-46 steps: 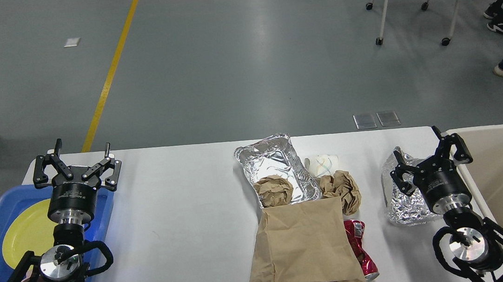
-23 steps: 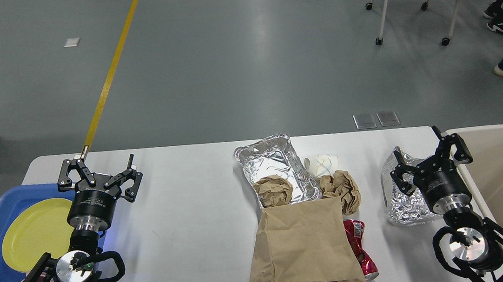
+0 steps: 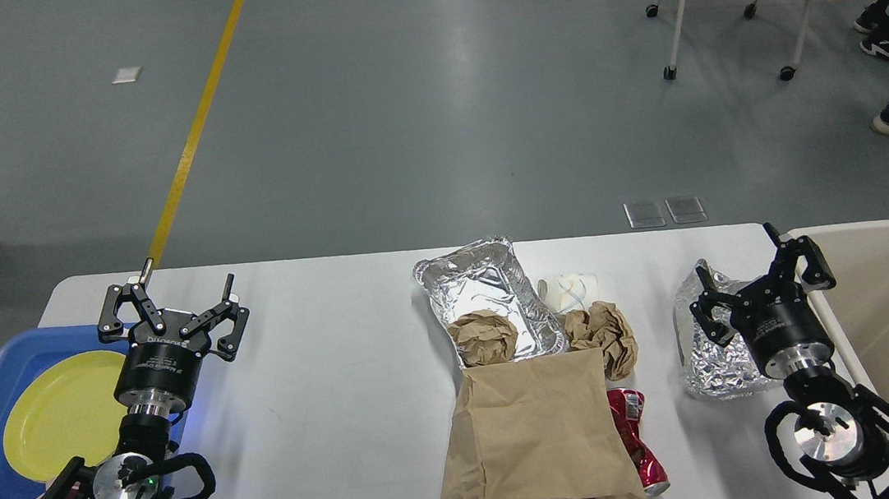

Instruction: Tidy desktop

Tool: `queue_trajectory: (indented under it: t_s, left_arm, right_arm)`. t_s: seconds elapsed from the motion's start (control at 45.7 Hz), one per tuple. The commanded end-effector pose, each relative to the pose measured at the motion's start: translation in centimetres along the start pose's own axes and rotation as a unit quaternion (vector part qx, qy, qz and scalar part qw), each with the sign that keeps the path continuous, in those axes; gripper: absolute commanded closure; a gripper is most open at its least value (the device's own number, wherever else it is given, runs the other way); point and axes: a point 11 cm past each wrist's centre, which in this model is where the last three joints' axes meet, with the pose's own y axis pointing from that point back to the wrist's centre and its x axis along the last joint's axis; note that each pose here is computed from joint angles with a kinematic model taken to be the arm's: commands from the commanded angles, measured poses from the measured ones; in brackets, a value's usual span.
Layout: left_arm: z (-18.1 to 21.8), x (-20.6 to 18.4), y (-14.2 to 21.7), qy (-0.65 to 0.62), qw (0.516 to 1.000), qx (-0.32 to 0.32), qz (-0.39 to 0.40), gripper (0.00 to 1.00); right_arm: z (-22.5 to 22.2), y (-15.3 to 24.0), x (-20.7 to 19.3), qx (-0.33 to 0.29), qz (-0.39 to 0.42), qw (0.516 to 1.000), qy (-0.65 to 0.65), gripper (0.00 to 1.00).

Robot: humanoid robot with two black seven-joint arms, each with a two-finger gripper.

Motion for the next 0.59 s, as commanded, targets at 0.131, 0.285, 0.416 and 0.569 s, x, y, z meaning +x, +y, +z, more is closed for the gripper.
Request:
queue_trajectory:
  t_s: [0.131,0.285,0.416,0.569]
  left_arm:
    - [-0.11,-0.05,0.03,0.002,1.000,-0.001,-0.004,0.04]
    - [-0.11,-0.05,0.03,0.002,1.000,-0.001,-0.004,0.04]
    - [-0.11,-0.05,0.03,0.002,1.000,-0.001,-0.004,0.04]
    - [-0.11,-0.05,0.03,0.002,1.000,-0.001,-0.004,0.04]
  right_arm:
    - [0.00,0.00,0.00,0.000,0.000,1.000,0.000,0.00]
    - [0.04,0.01,-0.01,-0.001,0.000,1.000,0.000,0.00]
    - [0.04,0.01,-0.01,-0.001,0.000,1.000,0.000,0.00]
    - [0.04,-0.17,-0.16,-0.005,-0.002,1.000,-0.003,0.00]
